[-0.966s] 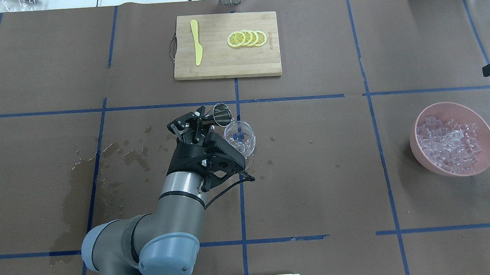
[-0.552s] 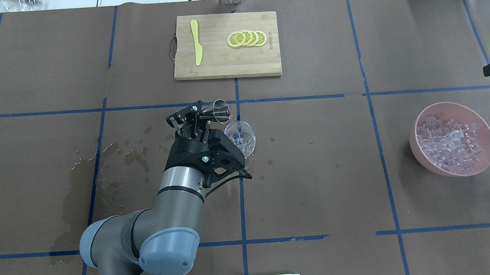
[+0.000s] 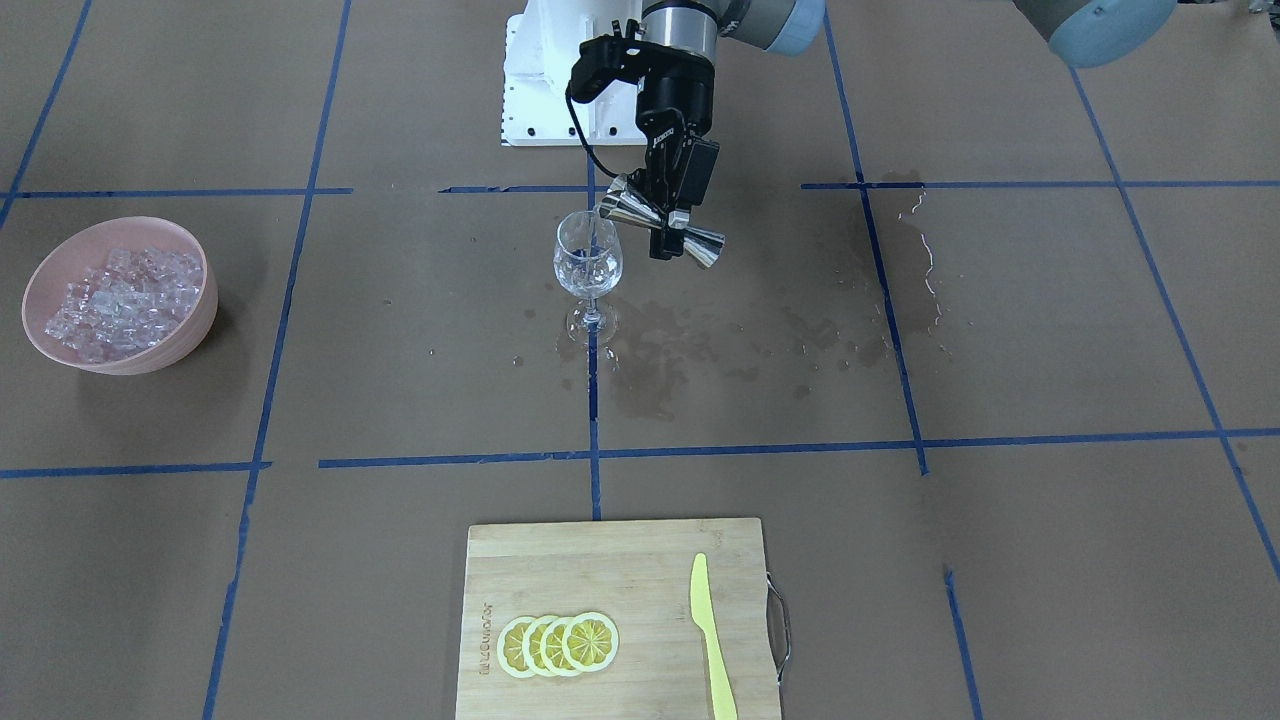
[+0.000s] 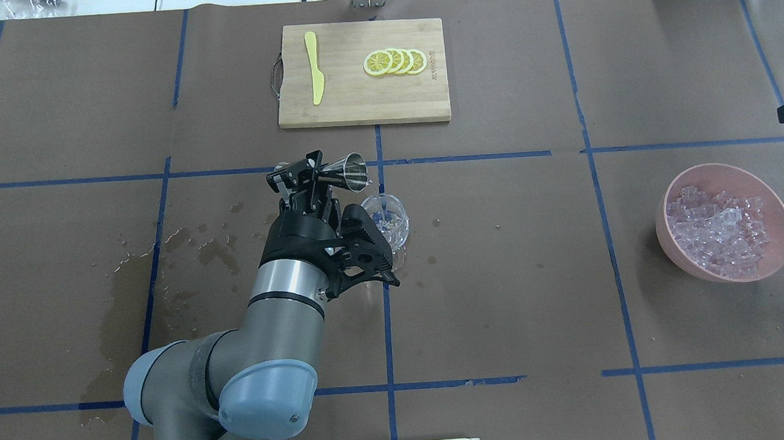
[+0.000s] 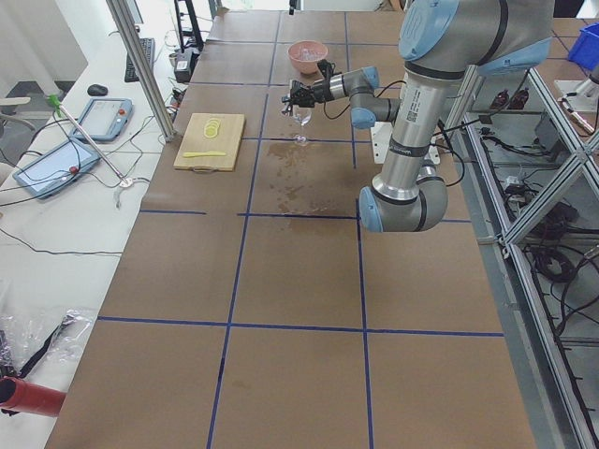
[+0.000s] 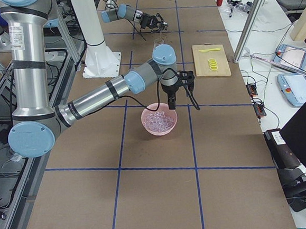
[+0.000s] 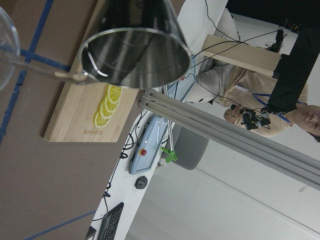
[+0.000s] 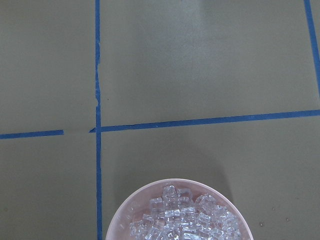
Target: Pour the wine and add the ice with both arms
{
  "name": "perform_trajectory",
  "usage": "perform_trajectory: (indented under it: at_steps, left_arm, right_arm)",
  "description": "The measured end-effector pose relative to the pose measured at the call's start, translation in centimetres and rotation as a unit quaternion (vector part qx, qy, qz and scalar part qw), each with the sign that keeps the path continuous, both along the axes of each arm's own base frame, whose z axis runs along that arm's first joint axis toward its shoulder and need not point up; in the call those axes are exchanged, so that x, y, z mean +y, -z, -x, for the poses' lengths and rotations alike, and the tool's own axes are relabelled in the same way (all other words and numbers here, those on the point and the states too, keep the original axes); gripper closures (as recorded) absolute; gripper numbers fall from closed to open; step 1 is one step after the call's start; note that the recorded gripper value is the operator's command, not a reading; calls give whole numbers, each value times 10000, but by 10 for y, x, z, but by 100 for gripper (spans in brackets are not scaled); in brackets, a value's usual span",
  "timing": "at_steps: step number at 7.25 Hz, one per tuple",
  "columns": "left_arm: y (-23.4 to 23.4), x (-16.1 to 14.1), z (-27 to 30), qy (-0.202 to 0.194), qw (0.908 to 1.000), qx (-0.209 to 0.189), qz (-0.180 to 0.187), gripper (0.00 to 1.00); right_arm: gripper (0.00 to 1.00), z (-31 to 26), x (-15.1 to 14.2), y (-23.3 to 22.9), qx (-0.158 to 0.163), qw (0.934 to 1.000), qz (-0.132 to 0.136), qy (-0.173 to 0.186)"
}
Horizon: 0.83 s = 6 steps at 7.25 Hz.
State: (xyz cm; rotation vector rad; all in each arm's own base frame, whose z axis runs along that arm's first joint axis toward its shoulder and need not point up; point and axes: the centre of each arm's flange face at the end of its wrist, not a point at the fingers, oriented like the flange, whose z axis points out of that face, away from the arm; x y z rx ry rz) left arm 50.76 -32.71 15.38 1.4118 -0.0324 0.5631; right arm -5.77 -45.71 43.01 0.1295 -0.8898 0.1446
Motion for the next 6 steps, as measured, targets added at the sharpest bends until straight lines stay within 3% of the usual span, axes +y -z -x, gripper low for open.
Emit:
perform_trajectory:
  at_steps: [6]
  left_arm:
    - [0, -2, 3, 166, 9937, -1064, -296, 100]
  right_arm:
    - [0, 0, 1, 1, -11, 10000, 22, -23]
